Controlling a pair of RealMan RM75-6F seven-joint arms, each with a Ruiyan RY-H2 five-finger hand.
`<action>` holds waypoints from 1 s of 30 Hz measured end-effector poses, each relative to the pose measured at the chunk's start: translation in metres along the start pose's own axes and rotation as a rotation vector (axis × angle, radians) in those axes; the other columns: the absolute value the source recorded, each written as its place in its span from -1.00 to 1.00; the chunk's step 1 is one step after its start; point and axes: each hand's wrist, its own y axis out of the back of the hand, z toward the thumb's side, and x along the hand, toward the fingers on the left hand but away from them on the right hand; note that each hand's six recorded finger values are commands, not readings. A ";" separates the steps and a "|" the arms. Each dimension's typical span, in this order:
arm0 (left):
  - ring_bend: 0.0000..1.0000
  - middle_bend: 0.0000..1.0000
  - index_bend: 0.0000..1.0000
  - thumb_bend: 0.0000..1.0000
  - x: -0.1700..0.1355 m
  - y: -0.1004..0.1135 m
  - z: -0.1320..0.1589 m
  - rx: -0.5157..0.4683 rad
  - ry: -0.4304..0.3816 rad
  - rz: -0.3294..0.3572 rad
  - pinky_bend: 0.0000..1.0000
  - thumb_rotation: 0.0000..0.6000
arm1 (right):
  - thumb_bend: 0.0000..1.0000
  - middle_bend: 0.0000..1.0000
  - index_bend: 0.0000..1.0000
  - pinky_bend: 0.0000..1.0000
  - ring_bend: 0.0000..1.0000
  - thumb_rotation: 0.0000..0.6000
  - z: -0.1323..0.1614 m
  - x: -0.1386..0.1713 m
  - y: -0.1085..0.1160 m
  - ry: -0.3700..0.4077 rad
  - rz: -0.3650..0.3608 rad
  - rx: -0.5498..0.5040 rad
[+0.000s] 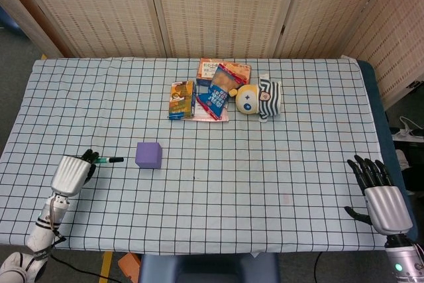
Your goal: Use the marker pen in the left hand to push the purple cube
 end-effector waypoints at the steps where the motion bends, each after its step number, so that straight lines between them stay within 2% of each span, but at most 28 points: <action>1: 0.84 0.78 0.65 0.35 0.005 0.001 -0.002 0.014 -0.004 0.005 1.00 1.00 | -0.97 -1.00 -1.00 -1.00 -1.00 1.00 0.000 0.000 0.000 -0.001 -0.001 0.000; 4: 0.84 0.78 0.65 0.35 0.018 0.002 -0.007 0.071 -0.017 0.004 1.00 1.00 | -0.97 -1.00 -1.00 -1.00 -1.00 1.00 -0.001 0.000 0.001 -0.005 -0.004 0.000; 9: 0.84 0.78 0.65 0.35 0.037 -0.008 -0.010 0.138 -0.035 -0.053 1.00 1.00 | -0.97 -1.00 -1.00 -1.00 -1.00 1.00 -0.003 0.000 0.002 -0.012 -0.008 0.000; 17: 0.84 0.78 0.65 0.35 0.043 -0.027 -0.002 0.199 -0.060 -0.124 1.00 1.00 | -0.97 -1.00 -1.00 -1.00 -1.00 1.00 -0.005 -0.001 0.002 -0.019 -0.004 -0.002; 25: 0.84 0.78 0.65 0.35 0.046 -0.029 0.014 0.240 -0.103 -0.115 1.00 1.00 | -0.97 -1.00 -1.00 -1.00 -1.00 1.00 -0.003 -0.001 0.003 -0.008 0.002 -0.011; 30: 0.84 0.78 0.65 0.35 0.049 -0.031 0.022 0.224 -0.110 -0.121 1.00 1.00 | -0.97 -1.00 -1.00 -1.00 -1.00 1.00 -0.004 0.000 0.004 -0.008 0.002 -0.014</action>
